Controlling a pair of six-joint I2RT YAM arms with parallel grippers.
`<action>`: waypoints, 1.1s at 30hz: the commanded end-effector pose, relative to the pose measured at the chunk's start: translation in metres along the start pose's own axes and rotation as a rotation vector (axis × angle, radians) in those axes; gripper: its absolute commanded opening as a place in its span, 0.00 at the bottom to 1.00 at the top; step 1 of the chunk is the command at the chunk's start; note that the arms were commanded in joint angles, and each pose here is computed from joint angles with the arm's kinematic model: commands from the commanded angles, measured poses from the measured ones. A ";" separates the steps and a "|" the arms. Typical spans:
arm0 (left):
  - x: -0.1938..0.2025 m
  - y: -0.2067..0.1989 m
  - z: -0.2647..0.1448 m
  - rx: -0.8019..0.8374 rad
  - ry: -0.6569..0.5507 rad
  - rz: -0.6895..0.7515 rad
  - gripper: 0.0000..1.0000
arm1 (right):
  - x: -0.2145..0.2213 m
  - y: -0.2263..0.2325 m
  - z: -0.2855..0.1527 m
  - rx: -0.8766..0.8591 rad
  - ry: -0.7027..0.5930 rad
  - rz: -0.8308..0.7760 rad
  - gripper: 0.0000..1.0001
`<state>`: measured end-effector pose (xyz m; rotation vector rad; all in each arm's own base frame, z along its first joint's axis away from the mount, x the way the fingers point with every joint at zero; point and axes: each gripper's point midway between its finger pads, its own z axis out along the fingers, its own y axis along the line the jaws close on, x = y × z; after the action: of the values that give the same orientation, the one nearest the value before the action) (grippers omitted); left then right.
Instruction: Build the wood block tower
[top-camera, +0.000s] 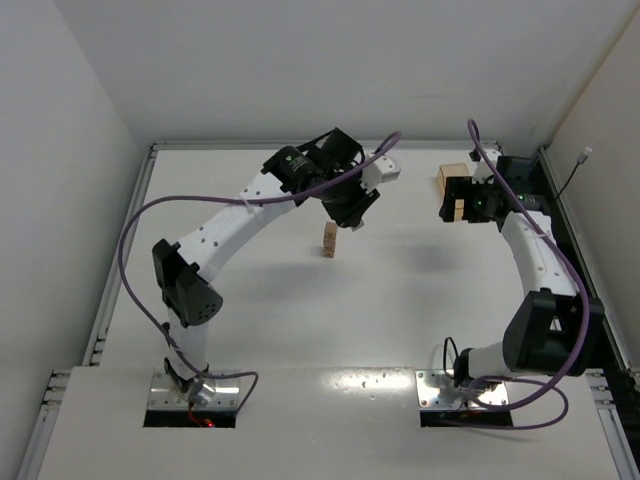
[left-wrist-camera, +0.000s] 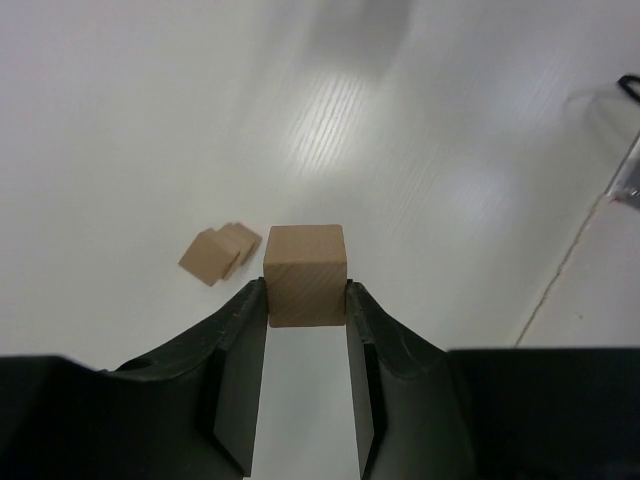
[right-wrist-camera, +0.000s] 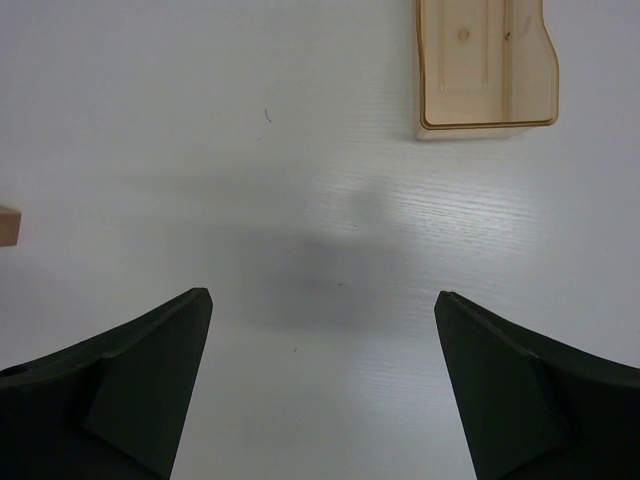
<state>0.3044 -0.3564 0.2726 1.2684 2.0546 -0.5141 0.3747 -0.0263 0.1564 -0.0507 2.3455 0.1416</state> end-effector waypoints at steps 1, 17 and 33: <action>0.025 0.012 0.007 0.032 0.110 0.010 0.01 | -0.020 0.002 -0.003 -0.019 -0.049 -0.020 0.92; 0.049 0.089 0.016 -0.179 0.188 -0.088 0.00 | -0.018 0.004 0.004 -0.028 -0.031 -0.022 0.91; 0.060 0.087 0.040 -0.125 0.221 -0.129 0.00 | -0.015 0.003 0.007 -0.029 -0.022 -0.020 0.91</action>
<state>0.3704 -0.2992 0.1935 1.1997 2.3487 -0.2711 0.3772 -0.0255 0.1421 -0.0478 2.3866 0.1600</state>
